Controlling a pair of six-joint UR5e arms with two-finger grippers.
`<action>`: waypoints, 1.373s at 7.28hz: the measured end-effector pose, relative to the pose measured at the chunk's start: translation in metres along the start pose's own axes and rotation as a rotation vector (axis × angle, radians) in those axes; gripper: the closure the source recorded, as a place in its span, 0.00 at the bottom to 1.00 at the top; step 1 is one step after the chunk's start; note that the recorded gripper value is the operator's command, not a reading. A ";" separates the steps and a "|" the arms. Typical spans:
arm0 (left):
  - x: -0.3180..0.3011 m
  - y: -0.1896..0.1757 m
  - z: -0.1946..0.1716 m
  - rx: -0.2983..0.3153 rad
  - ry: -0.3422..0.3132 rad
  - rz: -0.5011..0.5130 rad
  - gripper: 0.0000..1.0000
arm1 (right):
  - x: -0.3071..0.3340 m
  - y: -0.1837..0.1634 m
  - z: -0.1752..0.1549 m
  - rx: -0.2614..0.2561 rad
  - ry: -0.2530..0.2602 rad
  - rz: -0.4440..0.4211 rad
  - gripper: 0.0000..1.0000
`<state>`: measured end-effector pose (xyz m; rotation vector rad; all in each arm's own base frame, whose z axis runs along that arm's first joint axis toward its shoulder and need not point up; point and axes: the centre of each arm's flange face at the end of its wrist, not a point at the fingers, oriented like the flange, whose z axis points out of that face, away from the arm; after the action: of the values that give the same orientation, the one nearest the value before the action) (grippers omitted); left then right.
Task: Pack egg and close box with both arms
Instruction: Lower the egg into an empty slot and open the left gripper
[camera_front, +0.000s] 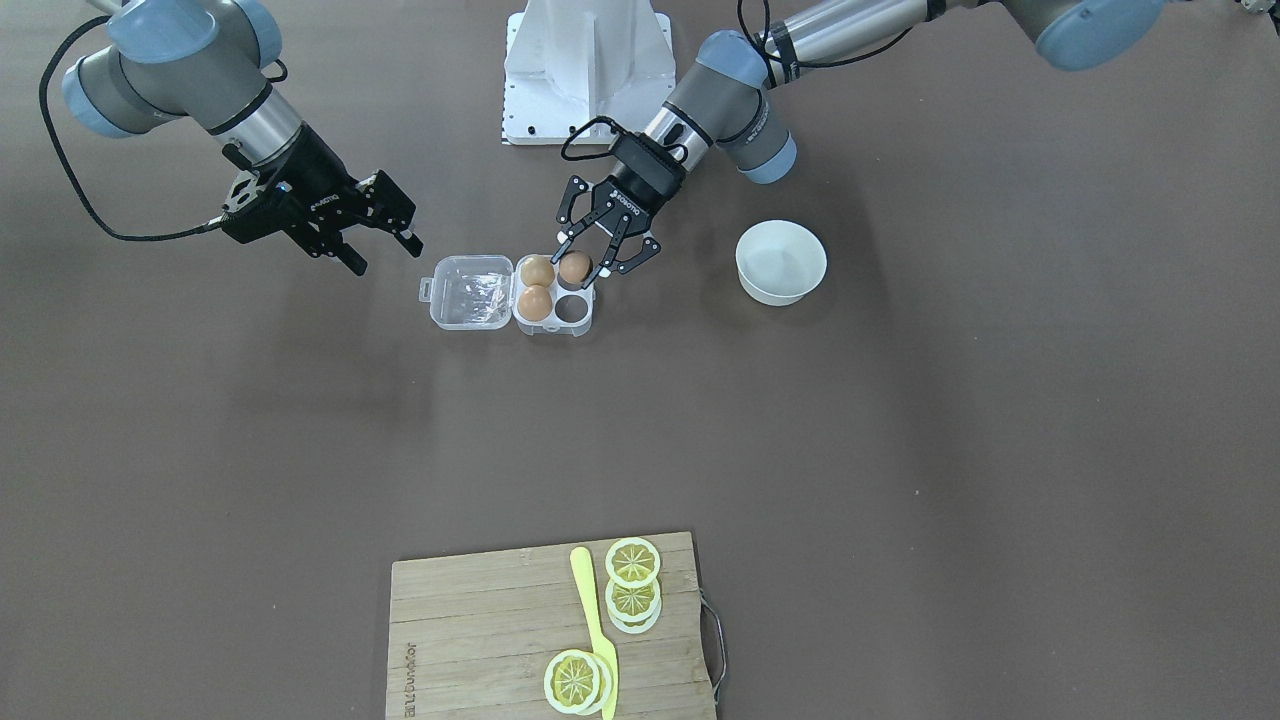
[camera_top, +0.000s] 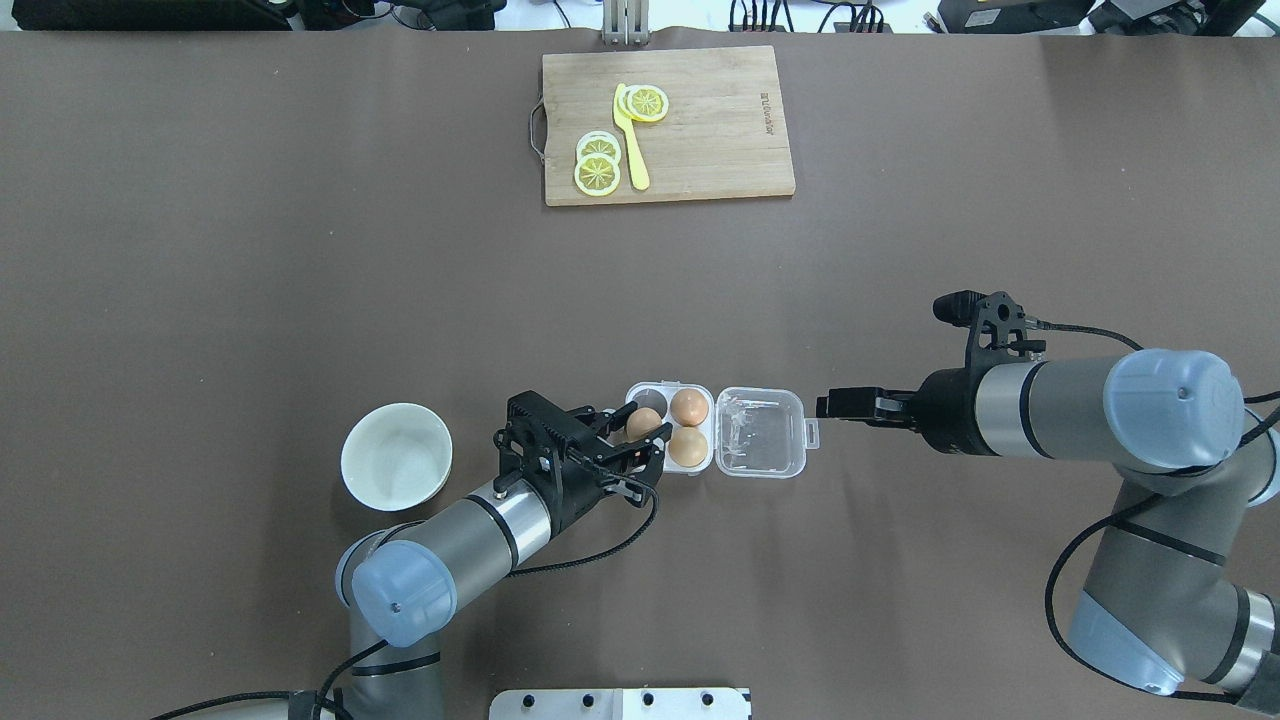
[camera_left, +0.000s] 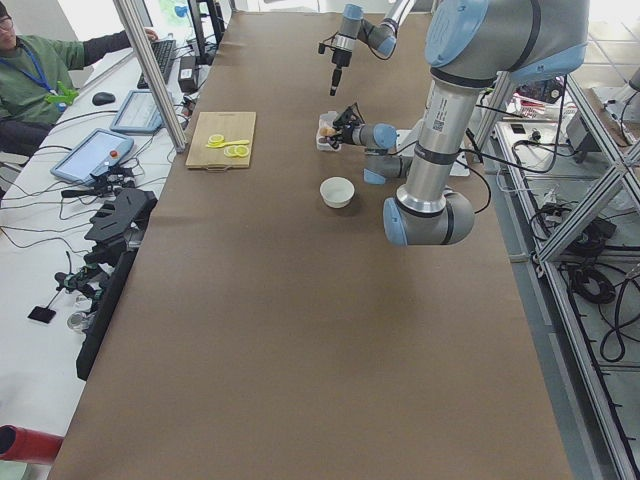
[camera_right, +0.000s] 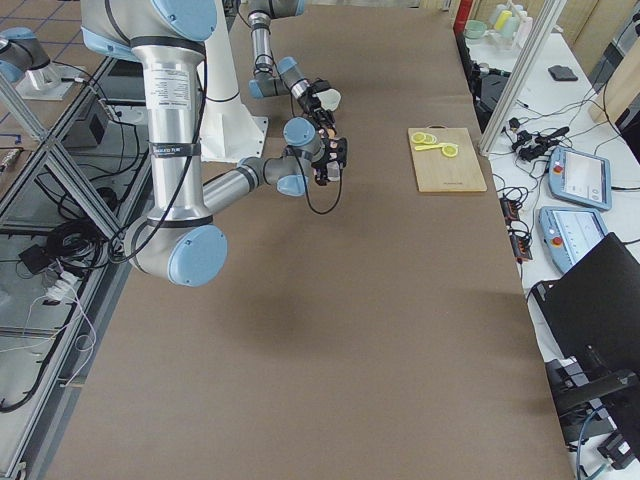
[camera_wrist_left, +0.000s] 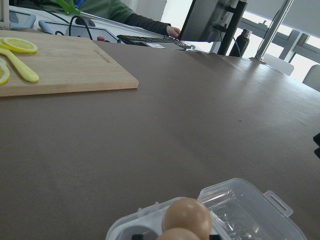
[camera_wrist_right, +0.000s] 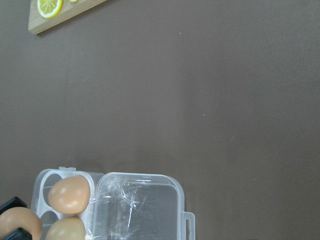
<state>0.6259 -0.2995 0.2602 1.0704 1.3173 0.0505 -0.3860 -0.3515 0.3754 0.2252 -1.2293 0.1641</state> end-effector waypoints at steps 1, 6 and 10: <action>0.002 0.003 -0.001 -0.004 0.003 -0.001 1.00 | 0.001 0.000 0.000 0.000 0.001 0.000 0.10; 0.008 0.002 -0.001 -0.003 0.013 -0.007 0.35 | 0.001 0.000 0.000 -0.001 0.003 0.001 0.10; 0.011 -0.001 -0.003 0.009 0.027 -0.016 0.04 | 0.000 0.000 0.000 -0.001 0.000 0.000 0.10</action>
<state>0.6267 -0.2925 0.2517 1.0702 1.3510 0.0470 -0.3860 -0.3513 0.3757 0.2246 -1.2288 0.1637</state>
